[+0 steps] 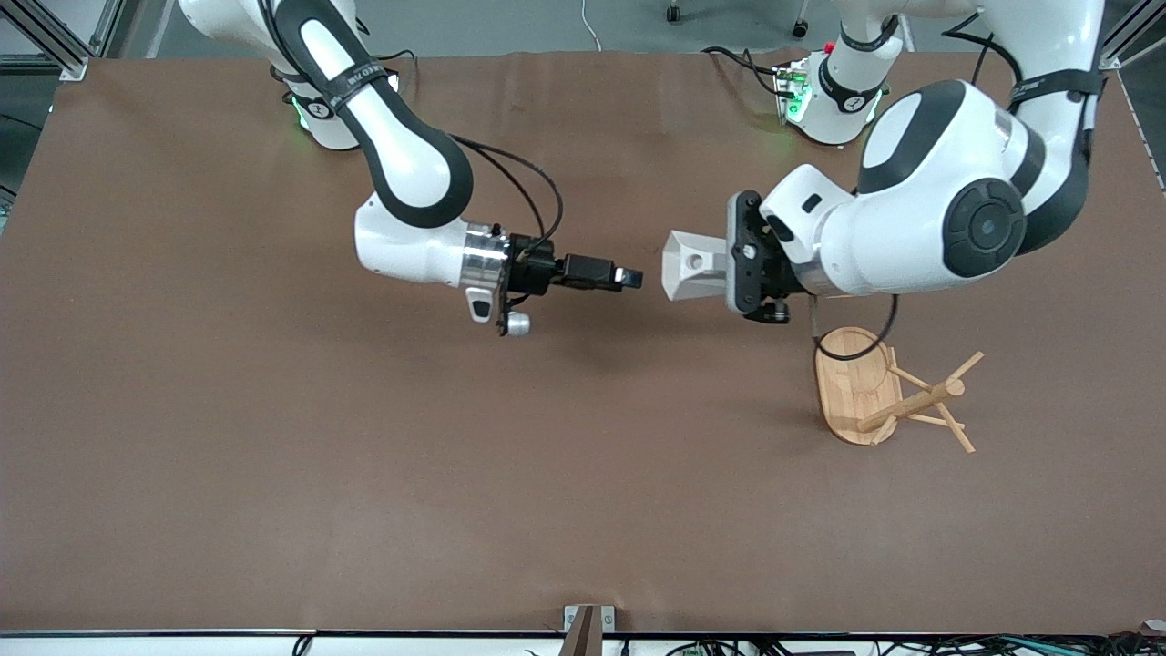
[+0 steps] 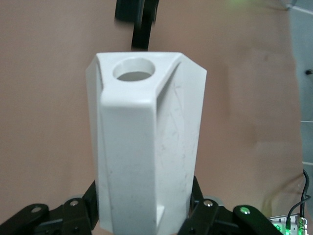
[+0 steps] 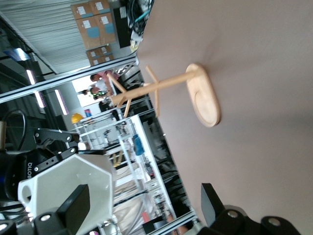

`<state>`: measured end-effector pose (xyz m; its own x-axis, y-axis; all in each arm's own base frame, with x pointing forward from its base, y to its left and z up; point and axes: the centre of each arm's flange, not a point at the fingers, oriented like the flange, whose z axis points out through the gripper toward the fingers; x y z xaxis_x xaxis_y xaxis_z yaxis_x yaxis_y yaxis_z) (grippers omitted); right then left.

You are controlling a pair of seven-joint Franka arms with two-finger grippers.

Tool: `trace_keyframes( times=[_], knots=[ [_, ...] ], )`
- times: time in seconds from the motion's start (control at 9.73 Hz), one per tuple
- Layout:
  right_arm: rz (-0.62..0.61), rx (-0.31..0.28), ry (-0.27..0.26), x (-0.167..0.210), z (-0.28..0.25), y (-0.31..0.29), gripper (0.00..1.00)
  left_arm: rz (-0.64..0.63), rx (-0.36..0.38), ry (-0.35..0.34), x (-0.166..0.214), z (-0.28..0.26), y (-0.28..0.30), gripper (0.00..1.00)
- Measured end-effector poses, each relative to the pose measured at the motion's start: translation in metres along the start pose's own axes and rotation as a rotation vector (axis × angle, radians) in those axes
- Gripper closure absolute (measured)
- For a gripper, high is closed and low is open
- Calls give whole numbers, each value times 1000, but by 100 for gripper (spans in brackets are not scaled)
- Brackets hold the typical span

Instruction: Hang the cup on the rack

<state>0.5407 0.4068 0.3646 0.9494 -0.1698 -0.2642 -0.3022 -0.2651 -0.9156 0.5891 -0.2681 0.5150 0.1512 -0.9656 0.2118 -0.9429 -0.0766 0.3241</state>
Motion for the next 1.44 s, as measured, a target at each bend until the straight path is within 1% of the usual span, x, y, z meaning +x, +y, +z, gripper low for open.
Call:
trace_keyframes(
  times=[0.1, 0.21, 0.31, 0.41, 0.51, 0.62, 0.72, 0.82, 1.03, 1.23, 1.34, 1.44],
  knots=[
    [-33, -32, 20, 20, -23, 2, 0, -96, 30, -10, -16, -12, -5, 31],
    [-67, -67, 17, 41, -48, 5, 0, -211, 51, -6, -37, -24, -12, 31],
    [-100, -123, 0, 62, -77, 11, 0, -344, 77, -21, -58, -31, -19, 31],
    [-118, -211, -24, 82, -110, 20, 0, -466, 101, -22, -74, -30, -26, 31],
    [-123, -322, -41, 99, -146, 32, 0, -540, 126, 0, -87, -21, -35, 31],
    [-129, -447, -41, 114, -180, 45, 0, -581, 158, 22, -97, -9, -40, 31],
    [-137, -589, -23, 128, -213, 57, 0, -610, 183, 32, -108, 4, -40, 31],
    [-139, -726, 5, 138, -242, 67, 0, -627, 198, 32, -119, 14, -37, 31],
    [-170, -956, 74, 155, -289, 72, 0, -703, 194, 23, -139, 31, -32, 31],
    [-260, -1163, 147, 160, -341, 53, 0, -783, 191, 61, -173, 39, -41, 31],
    [-316, -1257, 189, 155, -366, 33, 0, -806, 190, 73, -184, 39, -44, 31],
    [-352, -1304, 238, 147, -389, 10, 0, -818, 185, 78, -190, 41, -46, 31]
  ],
)
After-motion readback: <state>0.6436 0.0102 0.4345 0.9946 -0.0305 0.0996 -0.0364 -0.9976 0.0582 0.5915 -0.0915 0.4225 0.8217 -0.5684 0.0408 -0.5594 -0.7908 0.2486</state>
